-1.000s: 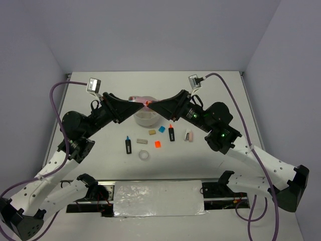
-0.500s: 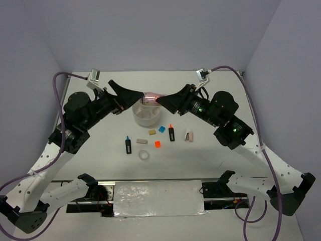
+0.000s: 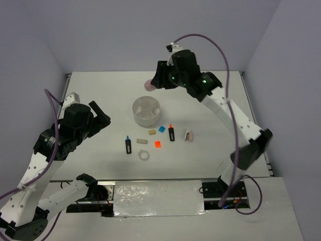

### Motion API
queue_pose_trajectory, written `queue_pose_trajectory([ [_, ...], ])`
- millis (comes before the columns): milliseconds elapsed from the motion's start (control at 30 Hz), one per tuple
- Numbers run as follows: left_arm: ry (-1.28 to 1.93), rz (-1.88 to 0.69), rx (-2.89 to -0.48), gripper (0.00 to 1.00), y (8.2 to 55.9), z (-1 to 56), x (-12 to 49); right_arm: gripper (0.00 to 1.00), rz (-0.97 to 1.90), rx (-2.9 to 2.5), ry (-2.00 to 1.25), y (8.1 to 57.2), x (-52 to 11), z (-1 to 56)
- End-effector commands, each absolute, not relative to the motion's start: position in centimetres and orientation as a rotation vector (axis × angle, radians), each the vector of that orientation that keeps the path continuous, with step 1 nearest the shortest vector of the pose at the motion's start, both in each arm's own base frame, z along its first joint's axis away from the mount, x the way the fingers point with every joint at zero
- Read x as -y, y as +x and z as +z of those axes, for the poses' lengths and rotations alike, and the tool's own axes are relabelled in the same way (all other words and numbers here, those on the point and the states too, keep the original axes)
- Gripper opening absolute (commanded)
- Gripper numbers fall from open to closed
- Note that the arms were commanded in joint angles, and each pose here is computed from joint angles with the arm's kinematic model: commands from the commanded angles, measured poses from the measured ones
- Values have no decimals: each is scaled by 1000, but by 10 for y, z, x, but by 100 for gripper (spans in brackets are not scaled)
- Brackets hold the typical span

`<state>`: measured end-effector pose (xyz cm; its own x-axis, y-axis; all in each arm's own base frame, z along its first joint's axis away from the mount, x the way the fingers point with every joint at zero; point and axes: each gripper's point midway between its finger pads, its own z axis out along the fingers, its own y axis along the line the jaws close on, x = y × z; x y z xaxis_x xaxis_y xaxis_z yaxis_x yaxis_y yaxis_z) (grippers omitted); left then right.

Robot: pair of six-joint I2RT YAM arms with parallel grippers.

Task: Sort the stationery into containers
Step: Place the stationery in the storage box.

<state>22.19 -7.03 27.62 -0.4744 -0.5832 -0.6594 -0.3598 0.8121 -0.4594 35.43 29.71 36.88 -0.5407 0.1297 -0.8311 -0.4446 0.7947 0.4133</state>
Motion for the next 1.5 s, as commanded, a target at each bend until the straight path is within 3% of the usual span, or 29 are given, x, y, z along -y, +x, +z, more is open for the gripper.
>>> queue_pose_trajectory([
  [0, -573, -216, -2167, 99, 211, 273, 58, 0, 547, -2107, -316, 373, -290, 355],
  [67, -522, -171, -2222, 99, 211, 264, 58, 0, 476, -2220, -387, 387, -303, 316],
  [233, -468, -18, -2312, 99, 200, 243, 43, 0, 447, -2241, -467, 398, -325, 294],
  [467, -411, -88, -2337, 99, 200, 227, 55, 0, 395, -2321, -552, 391, -334, 249],
  [1467, -276, -117, -2412, 99, 206, 202, 70, 0, 382, -2316, -581, 414, -359, 219],
])
